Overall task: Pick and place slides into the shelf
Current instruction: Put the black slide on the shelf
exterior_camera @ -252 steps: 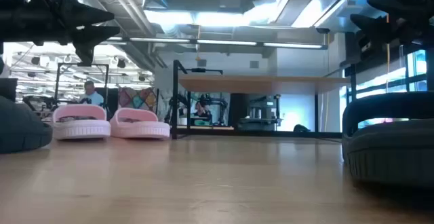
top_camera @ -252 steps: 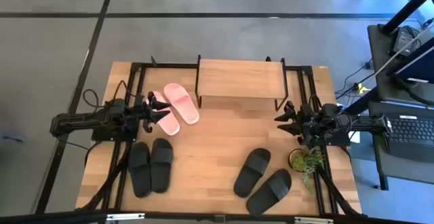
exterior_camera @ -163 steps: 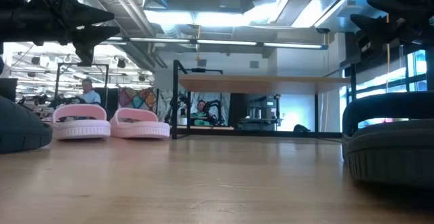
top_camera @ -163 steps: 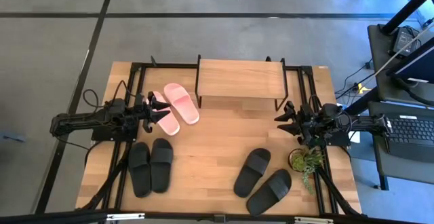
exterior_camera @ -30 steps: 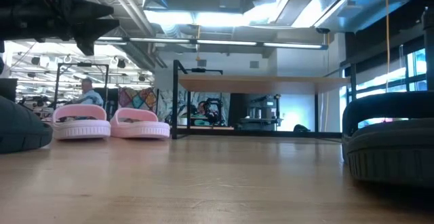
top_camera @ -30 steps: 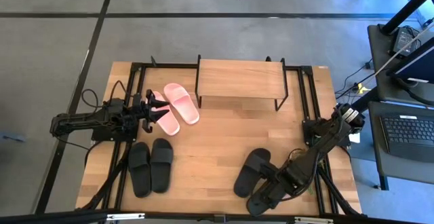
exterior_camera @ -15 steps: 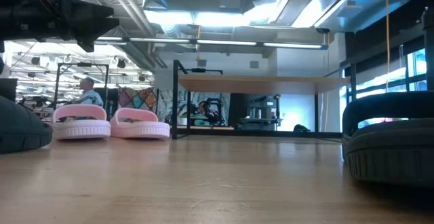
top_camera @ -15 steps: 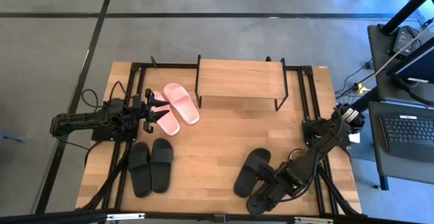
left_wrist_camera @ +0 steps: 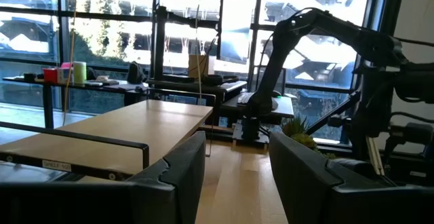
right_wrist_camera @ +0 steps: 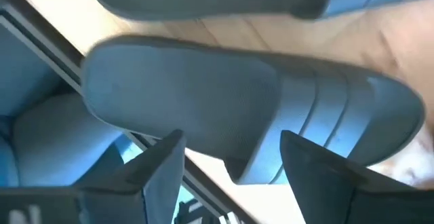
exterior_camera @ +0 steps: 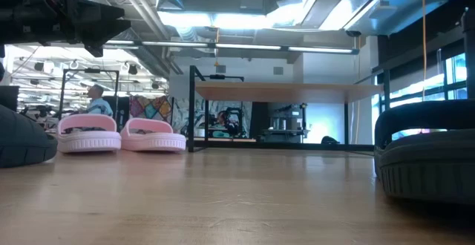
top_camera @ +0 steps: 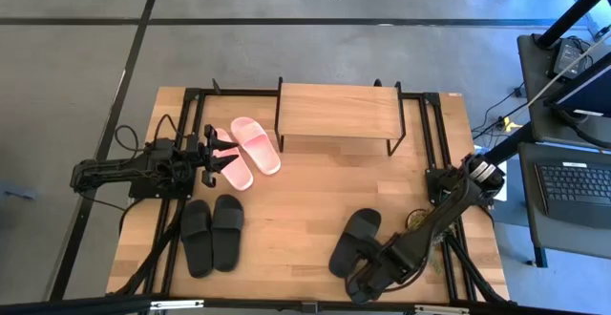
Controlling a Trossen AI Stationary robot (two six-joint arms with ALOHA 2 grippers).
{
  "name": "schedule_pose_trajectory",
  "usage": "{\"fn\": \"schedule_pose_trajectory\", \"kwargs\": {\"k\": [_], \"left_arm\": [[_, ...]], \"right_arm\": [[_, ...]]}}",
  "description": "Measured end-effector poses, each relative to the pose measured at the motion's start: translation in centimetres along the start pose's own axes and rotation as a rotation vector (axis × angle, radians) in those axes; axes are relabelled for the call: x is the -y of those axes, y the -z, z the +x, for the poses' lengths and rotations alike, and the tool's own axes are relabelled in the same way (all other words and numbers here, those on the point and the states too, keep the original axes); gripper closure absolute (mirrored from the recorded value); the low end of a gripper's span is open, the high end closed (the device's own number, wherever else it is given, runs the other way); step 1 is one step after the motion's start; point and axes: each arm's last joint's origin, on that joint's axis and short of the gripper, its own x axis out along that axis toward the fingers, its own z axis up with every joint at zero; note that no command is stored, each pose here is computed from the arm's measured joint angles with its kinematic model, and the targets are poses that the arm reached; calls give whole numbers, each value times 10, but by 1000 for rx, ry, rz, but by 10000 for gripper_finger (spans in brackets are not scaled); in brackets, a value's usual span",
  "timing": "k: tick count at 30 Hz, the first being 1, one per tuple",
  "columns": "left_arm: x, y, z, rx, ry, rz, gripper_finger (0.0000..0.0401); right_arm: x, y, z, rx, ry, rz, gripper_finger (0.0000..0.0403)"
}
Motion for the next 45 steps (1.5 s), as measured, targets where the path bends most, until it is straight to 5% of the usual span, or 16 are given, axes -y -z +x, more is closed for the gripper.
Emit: {"fn": "schedule_pose_trajectory", "kwargs": {"k": [15,35,45], "left_arm": [[0,0,0,0,0,1,245],[0,0,0,0,0,1,245],[0,0,0,0,0,1,245]], "right_arm": [[6,1,15,-112,118,24,231],[18,0,34,-122,354,61,239],[21,0,34,-123,382,64,296]]}}
